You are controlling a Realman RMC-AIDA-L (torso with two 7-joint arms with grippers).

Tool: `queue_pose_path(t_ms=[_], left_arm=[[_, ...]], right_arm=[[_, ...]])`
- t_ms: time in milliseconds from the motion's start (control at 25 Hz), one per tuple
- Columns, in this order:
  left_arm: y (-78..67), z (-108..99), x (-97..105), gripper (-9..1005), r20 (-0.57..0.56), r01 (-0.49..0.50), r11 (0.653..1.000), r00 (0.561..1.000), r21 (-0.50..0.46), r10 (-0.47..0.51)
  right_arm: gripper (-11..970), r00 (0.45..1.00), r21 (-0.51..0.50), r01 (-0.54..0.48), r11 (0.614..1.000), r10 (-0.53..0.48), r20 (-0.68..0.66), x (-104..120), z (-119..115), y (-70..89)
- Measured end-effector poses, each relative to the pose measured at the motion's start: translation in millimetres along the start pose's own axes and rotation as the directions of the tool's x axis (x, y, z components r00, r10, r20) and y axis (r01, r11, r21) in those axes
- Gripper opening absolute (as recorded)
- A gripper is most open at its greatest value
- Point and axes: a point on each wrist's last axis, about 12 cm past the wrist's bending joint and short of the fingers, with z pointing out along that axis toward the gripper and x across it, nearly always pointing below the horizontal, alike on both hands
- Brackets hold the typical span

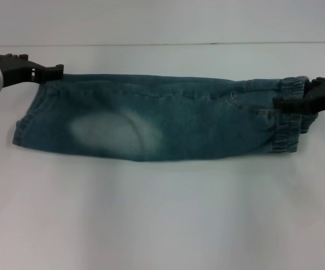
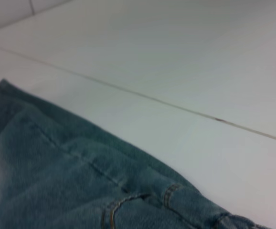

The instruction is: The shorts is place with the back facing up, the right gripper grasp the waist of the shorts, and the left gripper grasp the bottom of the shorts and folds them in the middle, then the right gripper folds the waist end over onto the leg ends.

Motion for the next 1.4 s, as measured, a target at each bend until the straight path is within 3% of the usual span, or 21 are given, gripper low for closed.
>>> queue_pose_path(t_ms=[320,720,1080,1400], left_arm=[[-4.2,1,-4,920,0.015,-0.009,1.000,1.000,0.009,0.009],[-6.0,-4,-4,920,0.033,-0.014,1.000,0.999,0.017,0.013],[-6.4,-5,-2,919,0.032,-0.008,1.000,0.999,0.021,0.008],[-8.5,-4,0,919,0.027,-0.020,0.999,0.999,0.027,0.020]], right_arm=[[919,0.987,-0.032,-0.153,0.988,0.154,0.042,-1,-6,-1.1],[920,0.926,-0.104,-0.373,0.922,0.378,0.025,-5,-17,-7.5],[920,0.934,-0.104,-0.355,0.929,0.350,-0.067,2,-19,-3.4],[919,0.951,-0.075,-0.306,0.949,0.301,-0.077,-1,-51,-11.2]])
